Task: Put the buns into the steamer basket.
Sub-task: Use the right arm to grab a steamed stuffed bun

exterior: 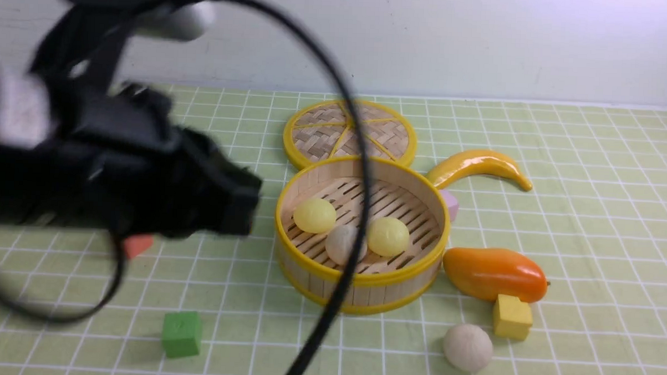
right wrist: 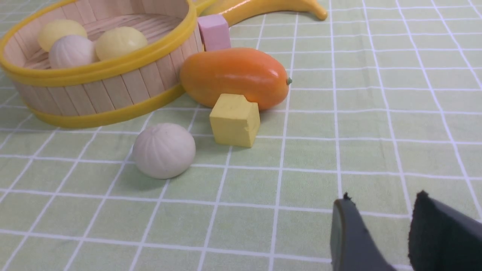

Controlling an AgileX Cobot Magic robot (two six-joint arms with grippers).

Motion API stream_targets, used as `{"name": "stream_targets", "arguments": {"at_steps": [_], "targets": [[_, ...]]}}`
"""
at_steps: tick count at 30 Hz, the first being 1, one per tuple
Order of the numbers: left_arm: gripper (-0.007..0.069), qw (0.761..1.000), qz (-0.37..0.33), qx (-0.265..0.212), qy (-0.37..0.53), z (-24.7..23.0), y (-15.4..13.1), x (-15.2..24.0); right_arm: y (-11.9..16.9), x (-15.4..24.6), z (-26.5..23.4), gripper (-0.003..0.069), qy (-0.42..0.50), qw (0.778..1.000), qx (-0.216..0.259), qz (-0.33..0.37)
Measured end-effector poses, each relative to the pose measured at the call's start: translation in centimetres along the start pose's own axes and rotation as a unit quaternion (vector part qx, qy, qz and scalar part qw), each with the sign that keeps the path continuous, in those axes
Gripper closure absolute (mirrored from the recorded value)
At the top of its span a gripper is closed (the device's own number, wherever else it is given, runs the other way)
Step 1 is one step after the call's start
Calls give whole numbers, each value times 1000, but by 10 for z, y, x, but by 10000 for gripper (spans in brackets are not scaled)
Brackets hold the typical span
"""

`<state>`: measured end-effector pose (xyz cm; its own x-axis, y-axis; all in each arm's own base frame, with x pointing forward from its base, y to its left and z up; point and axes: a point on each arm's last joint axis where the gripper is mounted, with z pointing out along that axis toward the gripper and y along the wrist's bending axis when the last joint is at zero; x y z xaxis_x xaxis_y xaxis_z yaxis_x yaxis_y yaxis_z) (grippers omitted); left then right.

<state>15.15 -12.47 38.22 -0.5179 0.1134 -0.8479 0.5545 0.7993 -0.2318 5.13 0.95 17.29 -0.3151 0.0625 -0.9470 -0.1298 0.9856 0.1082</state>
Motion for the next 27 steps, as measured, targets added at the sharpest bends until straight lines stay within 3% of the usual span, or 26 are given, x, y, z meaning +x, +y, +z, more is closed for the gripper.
{"name": "stream_targets", "arguments": {"at_steps": [7,12,16,17,21,24,27], "targets": [[638,983,-32,34,-175,-50,23,103,0,0,0,418,0,1000,0,0],[638,973,-50,46,-222,-57,34,148,1,-1,0,418,-9,1000,-7,20],[638,969,-50,49,-235,-56,40,172,5,-7,0,418,-44,989,-37,135],[638,968,-50,51,-239,-54,42,182,7,-12,0,418,-70,976,-53,200],[638,969,-50,49,-237,-48,46,198,7,-20,-2,418,-104,946,-73,297],[638,972,-51,46,-225,-43,49,205,10,-25,-5,433,-96,934,-90,333],[638,976,-52,41,-208,-36,51,215,24,-54,-18,490,-36,946,-121,298]]}}
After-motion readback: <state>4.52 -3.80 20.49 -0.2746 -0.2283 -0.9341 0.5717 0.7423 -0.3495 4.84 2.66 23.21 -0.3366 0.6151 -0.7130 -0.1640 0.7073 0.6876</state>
